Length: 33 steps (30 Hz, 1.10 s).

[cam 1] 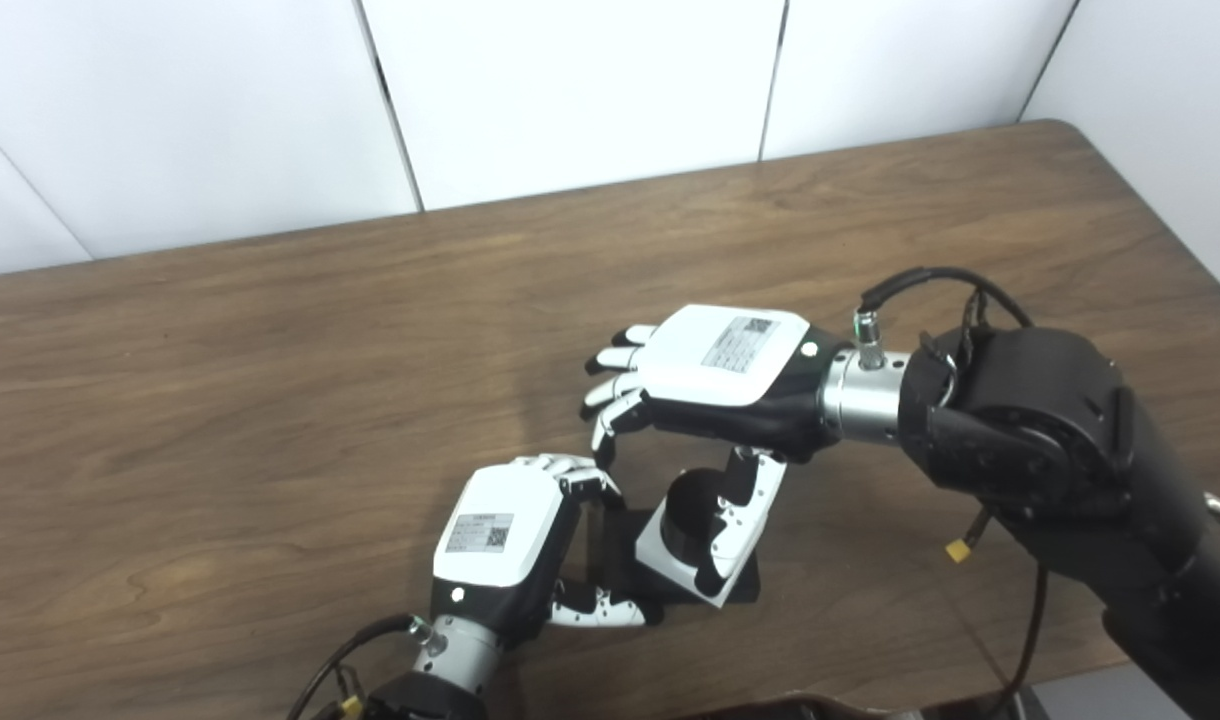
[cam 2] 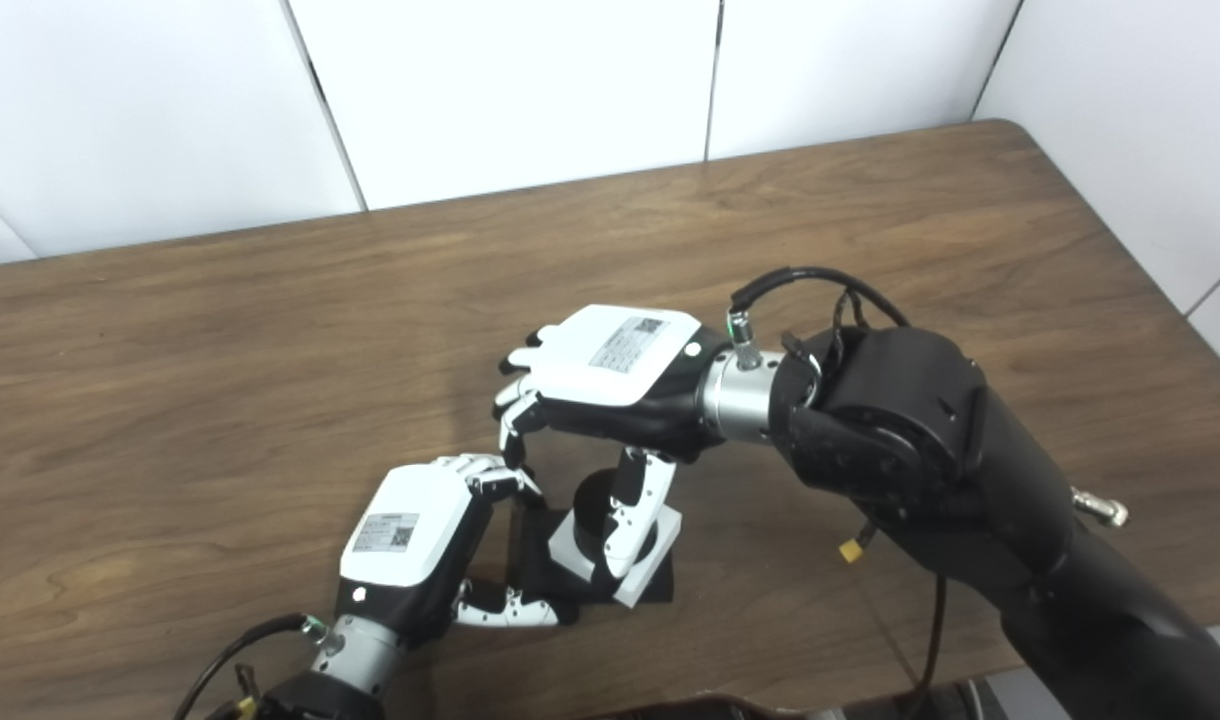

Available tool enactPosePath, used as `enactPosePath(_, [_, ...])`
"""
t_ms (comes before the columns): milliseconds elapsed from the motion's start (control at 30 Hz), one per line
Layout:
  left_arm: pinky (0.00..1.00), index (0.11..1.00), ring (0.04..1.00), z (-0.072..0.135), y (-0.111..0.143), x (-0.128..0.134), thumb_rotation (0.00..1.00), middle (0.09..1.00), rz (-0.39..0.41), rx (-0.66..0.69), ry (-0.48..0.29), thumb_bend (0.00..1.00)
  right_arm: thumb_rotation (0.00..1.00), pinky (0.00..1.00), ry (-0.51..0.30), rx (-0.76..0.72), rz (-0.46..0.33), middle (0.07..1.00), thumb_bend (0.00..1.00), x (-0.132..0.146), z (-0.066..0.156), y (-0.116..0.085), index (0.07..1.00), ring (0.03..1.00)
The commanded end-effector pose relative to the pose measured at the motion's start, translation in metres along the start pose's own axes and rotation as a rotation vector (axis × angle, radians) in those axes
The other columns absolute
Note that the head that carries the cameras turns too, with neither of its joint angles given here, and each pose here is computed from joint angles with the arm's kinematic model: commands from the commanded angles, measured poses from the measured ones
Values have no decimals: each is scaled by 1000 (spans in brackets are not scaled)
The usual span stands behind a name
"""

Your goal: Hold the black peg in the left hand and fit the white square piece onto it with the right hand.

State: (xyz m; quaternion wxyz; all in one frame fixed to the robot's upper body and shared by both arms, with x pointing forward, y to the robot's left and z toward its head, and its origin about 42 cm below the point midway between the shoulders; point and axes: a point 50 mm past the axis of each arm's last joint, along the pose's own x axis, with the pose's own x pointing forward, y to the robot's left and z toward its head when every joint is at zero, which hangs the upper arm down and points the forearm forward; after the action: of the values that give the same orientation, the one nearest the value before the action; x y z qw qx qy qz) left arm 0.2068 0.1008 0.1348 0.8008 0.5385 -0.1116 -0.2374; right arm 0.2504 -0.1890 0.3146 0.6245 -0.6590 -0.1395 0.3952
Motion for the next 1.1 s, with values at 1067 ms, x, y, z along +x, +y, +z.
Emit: enactPosePath(1067, [754,691,791,-26,-3,5,385,779,-125,155,145,777,555,1000,91,-34,-19,986,1000,-15,-11,-11,872,1000])
